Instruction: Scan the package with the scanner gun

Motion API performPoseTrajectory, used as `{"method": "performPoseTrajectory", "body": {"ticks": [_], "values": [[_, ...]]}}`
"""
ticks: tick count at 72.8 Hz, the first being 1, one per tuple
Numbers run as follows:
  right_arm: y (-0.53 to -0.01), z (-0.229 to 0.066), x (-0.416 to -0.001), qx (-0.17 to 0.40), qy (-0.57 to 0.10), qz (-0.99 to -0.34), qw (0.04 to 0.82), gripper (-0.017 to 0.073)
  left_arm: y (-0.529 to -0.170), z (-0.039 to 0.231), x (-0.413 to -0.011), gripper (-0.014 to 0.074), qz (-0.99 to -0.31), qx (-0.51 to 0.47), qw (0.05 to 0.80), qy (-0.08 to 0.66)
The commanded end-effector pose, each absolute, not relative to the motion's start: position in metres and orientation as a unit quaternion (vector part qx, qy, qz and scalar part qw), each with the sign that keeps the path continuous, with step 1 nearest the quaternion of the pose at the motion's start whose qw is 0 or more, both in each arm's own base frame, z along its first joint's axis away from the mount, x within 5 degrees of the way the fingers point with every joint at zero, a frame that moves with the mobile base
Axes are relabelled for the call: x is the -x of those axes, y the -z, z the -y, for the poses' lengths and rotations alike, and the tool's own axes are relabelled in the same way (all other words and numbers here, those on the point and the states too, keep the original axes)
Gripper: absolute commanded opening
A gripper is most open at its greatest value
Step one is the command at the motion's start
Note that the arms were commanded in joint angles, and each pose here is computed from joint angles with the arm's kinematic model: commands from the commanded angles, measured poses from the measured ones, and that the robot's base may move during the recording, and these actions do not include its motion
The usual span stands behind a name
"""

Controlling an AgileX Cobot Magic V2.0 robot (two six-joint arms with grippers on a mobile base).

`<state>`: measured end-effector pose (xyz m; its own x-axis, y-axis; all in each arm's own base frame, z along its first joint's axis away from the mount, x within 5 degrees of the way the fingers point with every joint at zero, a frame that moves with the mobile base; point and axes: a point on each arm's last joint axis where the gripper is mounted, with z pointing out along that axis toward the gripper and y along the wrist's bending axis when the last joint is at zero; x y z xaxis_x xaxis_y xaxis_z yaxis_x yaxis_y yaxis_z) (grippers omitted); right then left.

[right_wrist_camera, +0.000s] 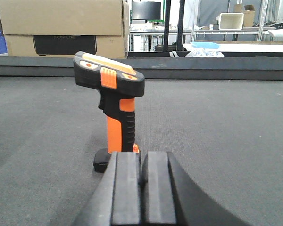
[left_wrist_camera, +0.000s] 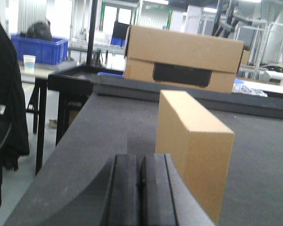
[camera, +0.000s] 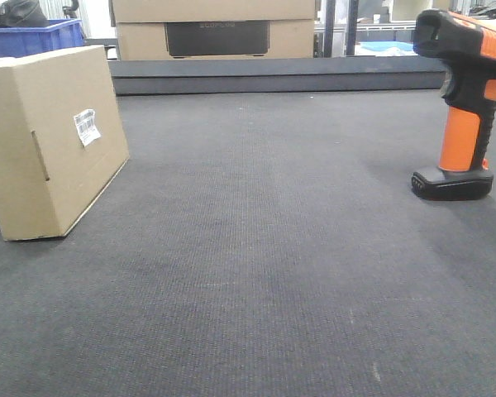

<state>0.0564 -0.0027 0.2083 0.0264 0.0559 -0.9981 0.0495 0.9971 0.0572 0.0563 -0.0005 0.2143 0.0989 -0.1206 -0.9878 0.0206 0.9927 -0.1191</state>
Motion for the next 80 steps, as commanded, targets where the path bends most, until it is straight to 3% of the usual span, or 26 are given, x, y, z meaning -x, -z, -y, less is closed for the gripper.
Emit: {"method": "performPoseTrajectory", "body": {"ticks": [1, 80], "values": [[-0.2085, 0.0031, -0.0563, -0.038, 0.002, -0.693, 0.72, -0.0162, -0.214, 0.0008, -0.0561, -0.0111, -0.671, 0.04, 0.738, 0.054], [-0.2085, 0.0031, -0.0563, -0.038, 0.002, -0.693, 0.72, -0.0162, -0.2168, 0.001, -0.0558, -0.0111, -0.661, -0.019, 0.75, -0.01]]}}
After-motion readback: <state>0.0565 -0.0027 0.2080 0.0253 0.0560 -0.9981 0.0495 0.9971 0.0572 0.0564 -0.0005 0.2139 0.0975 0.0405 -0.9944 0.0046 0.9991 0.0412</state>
